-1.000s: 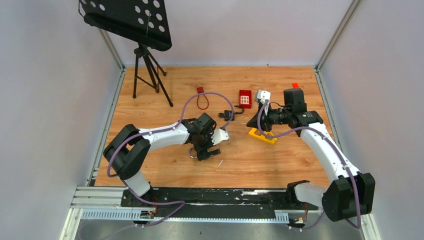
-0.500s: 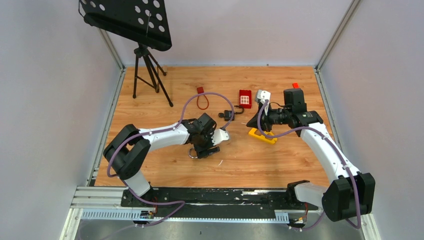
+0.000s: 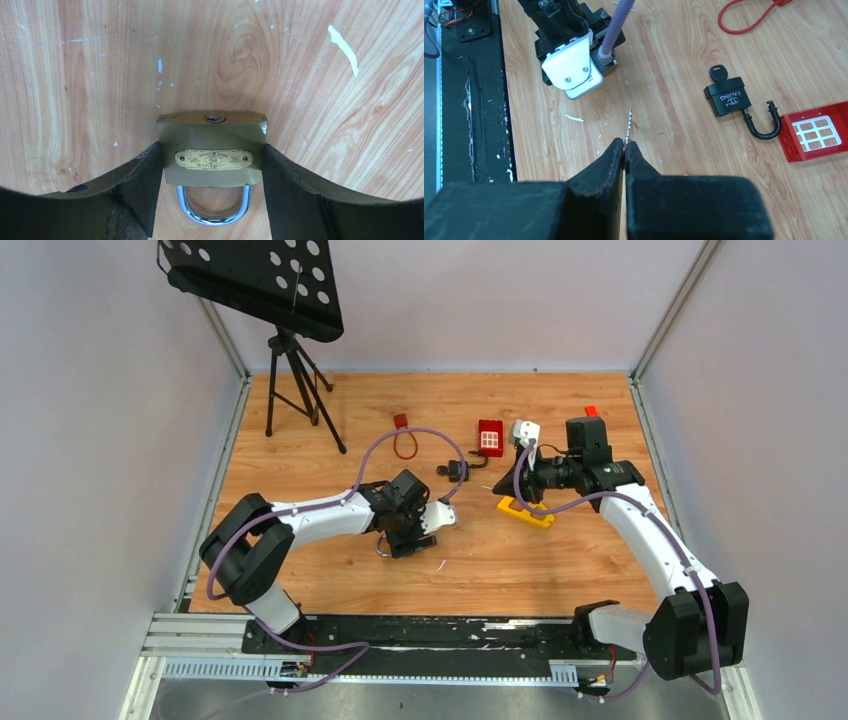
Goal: Unlock with the key
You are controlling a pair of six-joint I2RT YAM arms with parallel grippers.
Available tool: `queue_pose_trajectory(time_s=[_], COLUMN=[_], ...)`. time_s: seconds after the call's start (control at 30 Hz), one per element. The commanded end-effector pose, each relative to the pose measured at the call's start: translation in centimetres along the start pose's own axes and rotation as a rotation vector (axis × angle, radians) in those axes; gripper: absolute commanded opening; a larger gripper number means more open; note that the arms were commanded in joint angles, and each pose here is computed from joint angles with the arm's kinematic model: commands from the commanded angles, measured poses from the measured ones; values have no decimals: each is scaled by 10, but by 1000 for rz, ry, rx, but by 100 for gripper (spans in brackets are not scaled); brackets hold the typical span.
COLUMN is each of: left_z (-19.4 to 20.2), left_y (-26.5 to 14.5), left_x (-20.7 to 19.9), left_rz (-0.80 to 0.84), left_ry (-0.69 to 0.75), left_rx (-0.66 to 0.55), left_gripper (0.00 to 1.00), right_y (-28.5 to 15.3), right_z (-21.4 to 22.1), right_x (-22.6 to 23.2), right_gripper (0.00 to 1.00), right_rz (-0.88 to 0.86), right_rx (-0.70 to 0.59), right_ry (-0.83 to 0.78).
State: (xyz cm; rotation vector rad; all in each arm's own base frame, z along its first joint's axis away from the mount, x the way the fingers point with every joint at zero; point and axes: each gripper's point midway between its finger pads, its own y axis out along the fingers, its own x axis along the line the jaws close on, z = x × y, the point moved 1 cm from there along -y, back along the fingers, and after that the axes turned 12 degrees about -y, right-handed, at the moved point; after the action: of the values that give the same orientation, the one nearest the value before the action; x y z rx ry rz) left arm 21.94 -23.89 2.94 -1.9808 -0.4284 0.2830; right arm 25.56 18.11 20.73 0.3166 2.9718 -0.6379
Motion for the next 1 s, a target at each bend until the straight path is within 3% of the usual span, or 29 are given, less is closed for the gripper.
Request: queue_pose_trajectory(time_s=[0.0,0.3,0.73,0.97], left_z=[-12,-61,-101,-117], left_y=[-20,-66,-119,-137], left_x=[6,-9,-31,-56], left_rz=[-40,-6,109,273], left_ry=[77,145,303,399], left_rx=[-75,-389,-581,-637], left_gripper=[0,0,0,0], right_y=[-2,-3,1,7], right_z=[-11,-12,-20,-31], right_x=[-3,-1,7,21], right_gripper=[0,0,0,0], right_rz=[3,0,0,5], right_rx=[-30,-35,-24,30], right_ry=[-45,-58,-125,-285])
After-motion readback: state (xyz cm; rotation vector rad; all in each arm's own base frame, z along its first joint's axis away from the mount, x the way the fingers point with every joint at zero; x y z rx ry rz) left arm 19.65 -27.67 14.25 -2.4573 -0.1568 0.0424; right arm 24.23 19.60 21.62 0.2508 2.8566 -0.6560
